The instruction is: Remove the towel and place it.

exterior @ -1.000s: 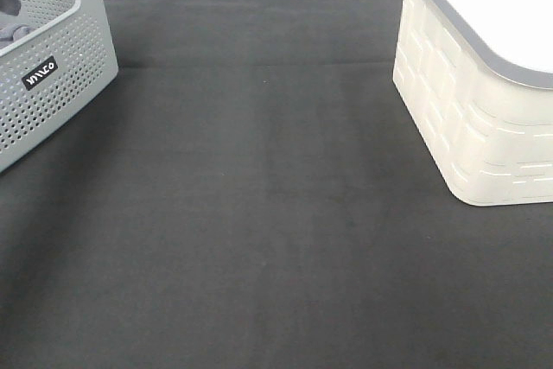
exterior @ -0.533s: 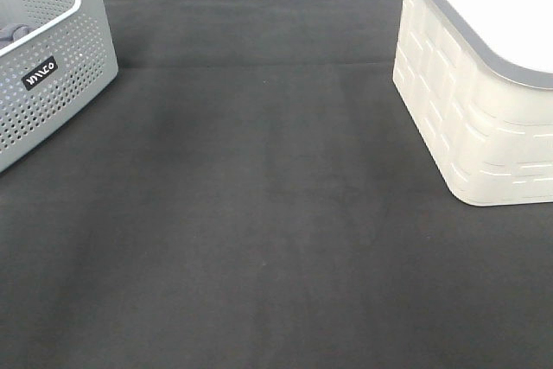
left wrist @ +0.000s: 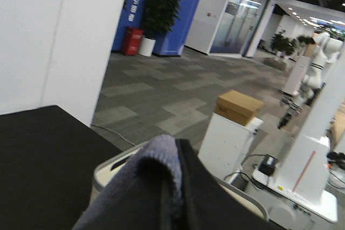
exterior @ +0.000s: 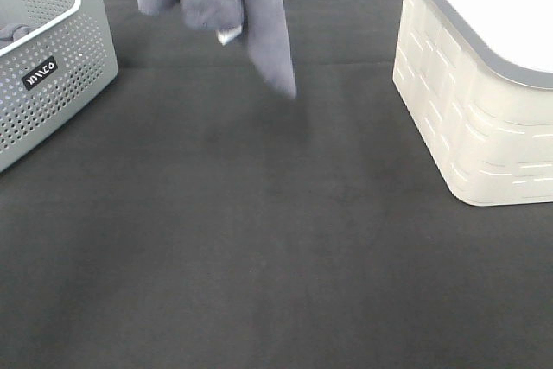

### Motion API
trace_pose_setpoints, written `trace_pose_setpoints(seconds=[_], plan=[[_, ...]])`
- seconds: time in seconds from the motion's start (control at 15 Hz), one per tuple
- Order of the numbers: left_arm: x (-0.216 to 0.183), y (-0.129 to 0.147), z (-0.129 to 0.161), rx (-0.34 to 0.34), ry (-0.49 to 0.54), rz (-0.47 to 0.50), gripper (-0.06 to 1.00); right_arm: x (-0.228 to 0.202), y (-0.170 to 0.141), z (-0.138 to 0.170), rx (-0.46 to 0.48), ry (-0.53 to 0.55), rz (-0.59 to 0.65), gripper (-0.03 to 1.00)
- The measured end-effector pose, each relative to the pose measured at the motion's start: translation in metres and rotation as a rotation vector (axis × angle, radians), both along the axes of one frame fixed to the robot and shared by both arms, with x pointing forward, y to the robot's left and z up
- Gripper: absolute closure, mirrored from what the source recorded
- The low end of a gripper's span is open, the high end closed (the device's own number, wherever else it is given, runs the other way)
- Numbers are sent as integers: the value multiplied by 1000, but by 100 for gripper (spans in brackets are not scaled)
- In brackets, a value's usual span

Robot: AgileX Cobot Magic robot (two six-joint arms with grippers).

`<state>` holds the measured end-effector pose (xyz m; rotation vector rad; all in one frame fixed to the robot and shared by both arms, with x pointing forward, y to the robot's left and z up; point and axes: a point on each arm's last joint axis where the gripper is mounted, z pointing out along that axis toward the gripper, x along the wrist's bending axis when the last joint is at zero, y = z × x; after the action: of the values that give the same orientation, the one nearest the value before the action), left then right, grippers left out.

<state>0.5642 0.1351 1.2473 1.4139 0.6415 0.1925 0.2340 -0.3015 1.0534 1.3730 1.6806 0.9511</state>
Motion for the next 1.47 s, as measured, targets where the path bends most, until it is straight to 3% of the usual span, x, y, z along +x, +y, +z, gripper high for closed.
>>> trace_pose_setpoints(seconds=[0.2,0.33,0.47,0.73,0.93,1.2,1.47], plan=[[4,-4,-23,26,77,-36,94,5,6,1,51,34,35,38],[12,1,-58,49,173,71,94,14,13,6,111,83,73,38],[11,9,-88,99,222,170,94,26,18,14,142,60,108,38],[-3,10,-120,171,276,117,94,64,39,29,180,-5,304,38],[-6,8,-122,179,277,86,94,104,54,32,228,-31,417,38],[-4,7,-111,149,270,96,94,157,69,14,258,14,523,39],[-11,-20,-100,137,222,121,94,189,99,-9,264,-1,656,39]])
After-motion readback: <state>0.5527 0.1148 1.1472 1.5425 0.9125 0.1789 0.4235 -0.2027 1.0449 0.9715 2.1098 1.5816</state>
